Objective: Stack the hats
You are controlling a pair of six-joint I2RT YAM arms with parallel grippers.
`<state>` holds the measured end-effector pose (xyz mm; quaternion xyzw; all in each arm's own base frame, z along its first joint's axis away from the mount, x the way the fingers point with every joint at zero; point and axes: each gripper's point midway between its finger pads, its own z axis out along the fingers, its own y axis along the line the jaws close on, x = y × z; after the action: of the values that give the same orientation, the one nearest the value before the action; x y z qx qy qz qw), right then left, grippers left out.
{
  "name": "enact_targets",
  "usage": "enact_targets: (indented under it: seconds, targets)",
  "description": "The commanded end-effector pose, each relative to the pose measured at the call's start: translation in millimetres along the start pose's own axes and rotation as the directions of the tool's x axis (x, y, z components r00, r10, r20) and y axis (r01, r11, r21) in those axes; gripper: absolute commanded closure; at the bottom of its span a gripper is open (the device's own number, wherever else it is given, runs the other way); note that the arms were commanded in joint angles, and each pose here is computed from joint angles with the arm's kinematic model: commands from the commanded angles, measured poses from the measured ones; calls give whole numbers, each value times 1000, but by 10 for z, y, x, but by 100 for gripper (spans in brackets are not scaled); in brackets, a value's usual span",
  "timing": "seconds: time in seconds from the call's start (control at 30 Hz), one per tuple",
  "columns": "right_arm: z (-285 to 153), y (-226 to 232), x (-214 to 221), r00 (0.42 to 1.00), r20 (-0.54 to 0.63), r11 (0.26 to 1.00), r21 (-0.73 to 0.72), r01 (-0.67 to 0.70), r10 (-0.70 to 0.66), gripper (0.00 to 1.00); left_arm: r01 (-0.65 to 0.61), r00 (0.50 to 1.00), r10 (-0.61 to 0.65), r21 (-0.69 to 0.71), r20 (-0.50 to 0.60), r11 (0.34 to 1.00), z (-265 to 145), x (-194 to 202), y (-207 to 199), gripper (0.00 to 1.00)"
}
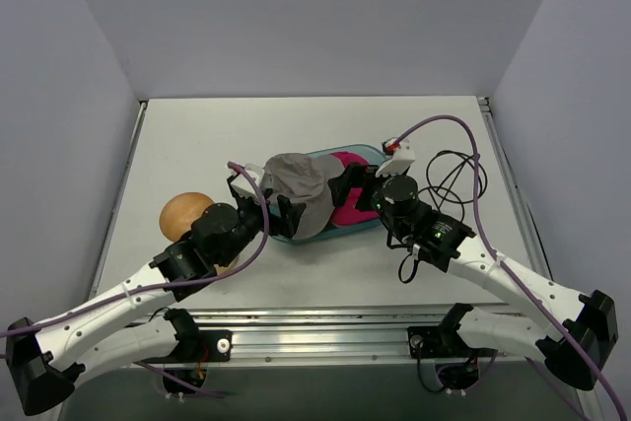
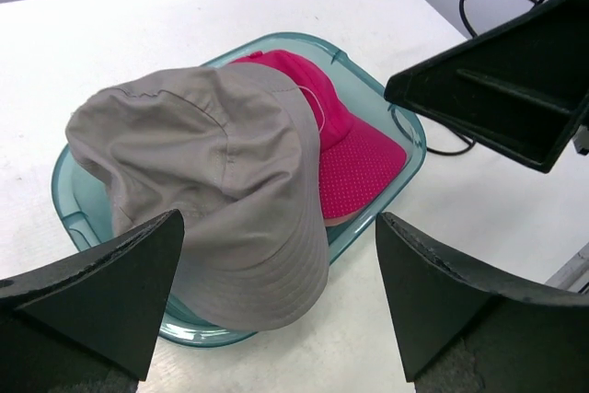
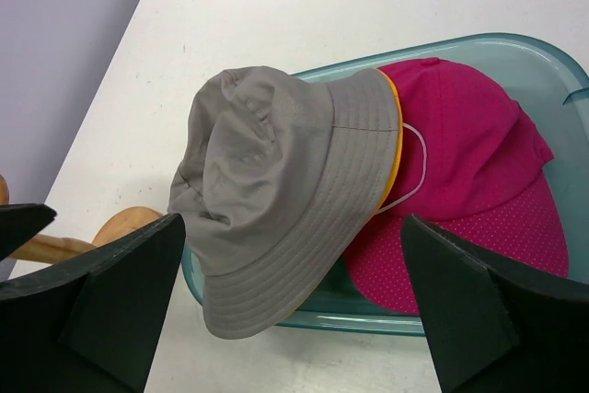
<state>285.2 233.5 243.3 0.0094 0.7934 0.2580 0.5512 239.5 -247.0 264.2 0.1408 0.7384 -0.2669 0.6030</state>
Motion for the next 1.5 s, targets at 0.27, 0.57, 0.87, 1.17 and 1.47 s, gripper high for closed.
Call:
enact_targets:
  seconds: [0.27,0.57,0.87,1.17,1.47]
  targets:
    - [6,295,-472,997,60,998,-50,42,-39,2,22,988,-11,-72,151,997,-328,-406,167,6]
    - [689,458,-455,985,-51,985,49,167,-165,15,47,971,-23,-94,240,994,-502,-479,282,6]
    - [1191,481,-35,936,-212,954,49,296,-280,39,81,952,-49,-95,303,992,-659,-569,357,6]
    - [1377,438,360,880,-304,921,20,388,-364,46,83,953,-44,-116,299,990,-650,-546,392,6]
    - [1481,333,535,836,-347,872,91,482,-426,88,82,955,-37,-142,293,986,-623,-515,429,6]
